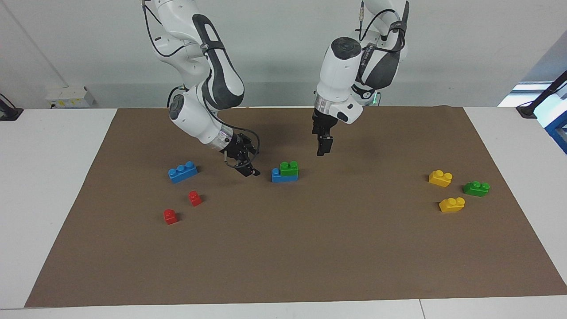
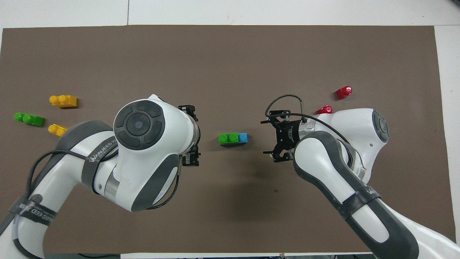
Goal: Remove green block with left arm and hold with right
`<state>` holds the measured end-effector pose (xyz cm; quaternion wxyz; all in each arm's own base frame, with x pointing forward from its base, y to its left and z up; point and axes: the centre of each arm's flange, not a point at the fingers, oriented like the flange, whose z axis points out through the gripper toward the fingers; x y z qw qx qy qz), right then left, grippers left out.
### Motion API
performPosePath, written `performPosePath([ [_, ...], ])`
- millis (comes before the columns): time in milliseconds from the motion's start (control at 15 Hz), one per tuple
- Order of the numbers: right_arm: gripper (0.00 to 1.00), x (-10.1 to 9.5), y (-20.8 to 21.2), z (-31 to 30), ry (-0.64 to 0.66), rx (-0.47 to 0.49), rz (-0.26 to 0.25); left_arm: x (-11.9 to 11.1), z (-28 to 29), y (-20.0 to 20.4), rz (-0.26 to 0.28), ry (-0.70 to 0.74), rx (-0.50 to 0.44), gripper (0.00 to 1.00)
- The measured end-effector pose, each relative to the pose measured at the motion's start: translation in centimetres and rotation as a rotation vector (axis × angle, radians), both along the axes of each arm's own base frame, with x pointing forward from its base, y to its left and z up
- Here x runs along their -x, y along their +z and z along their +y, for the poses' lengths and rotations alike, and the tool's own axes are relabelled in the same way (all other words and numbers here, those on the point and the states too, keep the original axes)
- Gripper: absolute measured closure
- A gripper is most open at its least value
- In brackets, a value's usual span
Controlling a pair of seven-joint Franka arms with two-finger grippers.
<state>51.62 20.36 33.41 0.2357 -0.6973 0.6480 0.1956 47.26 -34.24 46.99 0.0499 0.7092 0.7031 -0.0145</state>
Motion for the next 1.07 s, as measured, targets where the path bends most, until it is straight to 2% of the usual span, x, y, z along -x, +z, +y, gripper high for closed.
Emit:
performPosePath([
  [267, 0.00, -0.1, -0.8, 1.1, -0.012, -0.005, 0.000, 0.0, -0.7, -0.7, -0.005, 0.006, 0.001, 0.00],
  [668, 0.00, -0.8, -2.4, 3.3, -0.021, -0.008, -0.007, 0.3, -2.3, -3.0, 0.017, 0.024, -0.009, 0.00],
  [1069, 0.00, -1.8, -3.4, 4.7, -0.028, -0.006, -0.018, 0.2, -2.3, -3.1, 0.016, 0.041, -0.006, 0.00],
])
